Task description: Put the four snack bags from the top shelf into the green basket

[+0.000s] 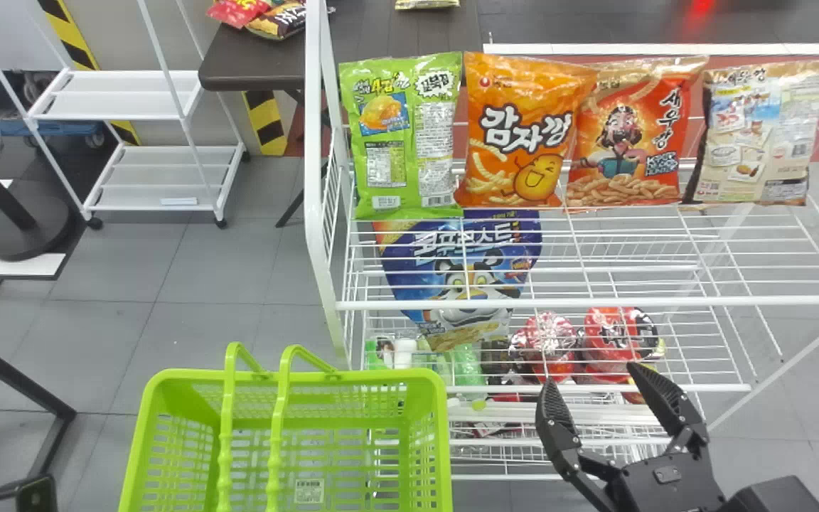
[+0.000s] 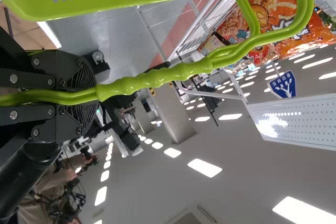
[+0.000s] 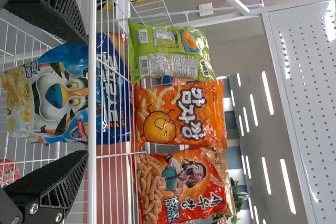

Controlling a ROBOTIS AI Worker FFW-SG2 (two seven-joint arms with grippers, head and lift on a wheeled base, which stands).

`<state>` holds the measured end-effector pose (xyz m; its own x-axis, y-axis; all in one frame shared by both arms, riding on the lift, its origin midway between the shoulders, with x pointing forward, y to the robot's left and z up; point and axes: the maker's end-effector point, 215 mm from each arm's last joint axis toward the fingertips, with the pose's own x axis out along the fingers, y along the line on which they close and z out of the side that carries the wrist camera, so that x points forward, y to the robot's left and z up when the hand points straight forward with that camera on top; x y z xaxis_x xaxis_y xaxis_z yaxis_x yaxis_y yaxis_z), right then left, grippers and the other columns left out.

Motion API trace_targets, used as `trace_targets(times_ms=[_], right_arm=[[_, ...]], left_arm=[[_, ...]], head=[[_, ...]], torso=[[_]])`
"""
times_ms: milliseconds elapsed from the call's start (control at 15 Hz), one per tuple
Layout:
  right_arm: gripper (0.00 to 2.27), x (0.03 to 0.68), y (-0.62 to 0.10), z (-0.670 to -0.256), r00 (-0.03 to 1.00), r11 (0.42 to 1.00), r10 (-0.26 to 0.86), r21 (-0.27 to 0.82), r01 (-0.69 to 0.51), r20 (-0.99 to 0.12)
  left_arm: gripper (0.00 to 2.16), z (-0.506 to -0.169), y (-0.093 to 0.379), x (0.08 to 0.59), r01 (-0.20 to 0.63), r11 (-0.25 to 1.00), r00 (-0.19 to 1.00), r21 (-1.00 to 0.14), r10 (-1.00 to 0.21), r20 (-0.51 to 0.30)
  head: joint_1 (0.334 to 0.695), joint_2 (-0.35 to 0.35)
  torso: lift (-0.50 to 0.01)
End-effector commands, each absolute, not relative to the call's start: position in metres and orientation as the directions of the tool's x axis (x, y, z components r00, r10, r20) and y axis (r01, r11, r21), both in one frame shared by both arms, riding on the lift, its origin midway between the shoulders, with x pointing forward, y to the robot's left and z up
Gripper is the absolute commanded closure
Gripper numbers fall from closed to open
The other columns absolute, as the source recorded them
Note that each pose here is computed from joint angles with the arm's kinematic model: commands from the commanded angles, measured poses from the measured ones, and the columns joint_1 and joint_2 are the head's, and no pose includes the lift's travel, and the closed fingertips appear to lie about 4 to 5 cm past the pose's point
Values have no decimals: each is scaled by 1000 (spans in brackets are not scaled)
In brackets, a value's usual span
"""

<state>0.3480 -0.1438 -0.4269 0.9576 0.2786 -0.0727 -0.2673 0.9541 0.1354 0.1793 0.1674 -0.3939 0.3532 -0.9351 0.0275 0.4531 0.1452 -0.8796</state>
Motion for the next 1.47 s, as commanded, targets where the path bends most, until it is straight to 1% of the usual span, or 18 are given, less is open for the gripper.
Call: trace_targets(times_ms=[0,600,733,933,1067,1200,1400], right_arm=[[60,348,-143,-428,957,954,279,136,-267,-74],[60,351,-141,-431,956,953,282,138,-270,-78],[60,360,-141,-433,955,953,284,139,-271,-86],[60,393,-123,-423,946,942,315,150,-301,-79],[60,417,-99,-414,930,926,357,166,-340,-86],[83,450,-79,-403,917,915,386,170,-366,-100],[87,500,-67,-392,912,915,391,163,-370,-122]], left_arm=[[2148,-395,168,179,450,135,352,-883,-935,37],[2148,-398,167,180,444,129,355,-887,-934,42],[2148,-398,167,181,445,130,355,-886,-934,41],[2148,-397,166,180,446,129,352,-886,-935,41],[2148,-398,166,179,441,129,351,-888,-936,39],[2148,-397,167,179,440,129,348,-889,-937,37],[2148,-395,160,185,455,111,323,-884,-945,47]], head=[[695,53],[695,62],[695,62],[695,64],[695,78],[695,117],[695,159]], torso=[[0],[0],[0],[0],[0],[0],[0]])
